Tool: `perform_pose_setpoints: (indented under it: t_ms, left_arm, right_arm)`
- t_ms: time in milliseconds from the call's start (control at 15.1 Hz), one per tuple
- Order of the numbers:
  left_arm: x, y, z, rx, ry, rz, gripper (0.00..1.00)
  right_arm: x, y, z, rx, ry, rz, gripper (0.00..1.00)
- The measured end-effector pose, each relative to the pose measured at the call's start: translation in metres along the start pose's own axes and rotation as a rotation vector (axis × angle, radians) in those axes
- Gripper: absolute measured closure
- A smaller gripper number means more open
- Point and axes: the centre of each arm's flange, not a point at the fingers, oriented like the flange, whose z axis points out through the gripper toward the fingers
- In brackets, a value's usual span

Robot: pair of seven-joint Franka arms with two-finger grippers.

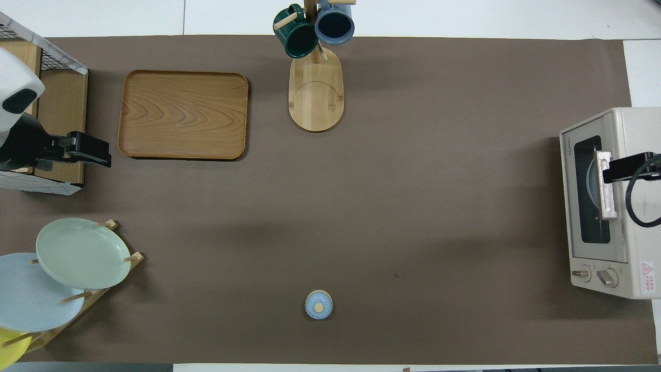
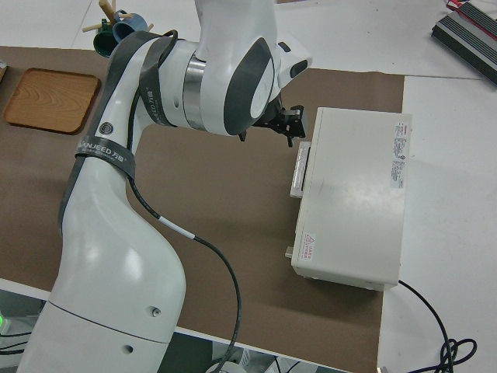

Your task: Put eggplant into oven

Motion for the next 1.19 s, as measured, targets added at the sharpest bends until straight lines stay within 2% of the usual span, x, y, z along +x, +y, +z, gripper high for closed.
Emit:
perform_pose_setpoints:
  t_ms: [331, 1190]
  left_arm:
    - [0.0, 0.0, 0.0, 0.0, 0.0, 0.0, 0.0]
    - [0.0, 0.0, 0.0, 0.0, 0.0, 0.0, 0.0]
  right_arm:
    - [0.001, -0.012, -0.01, -0.003, 0.013, -0.022, 0.0]
    - [-0.001, 0.006, -0.009, 0.0, 0.011, 0.011, 0.0]
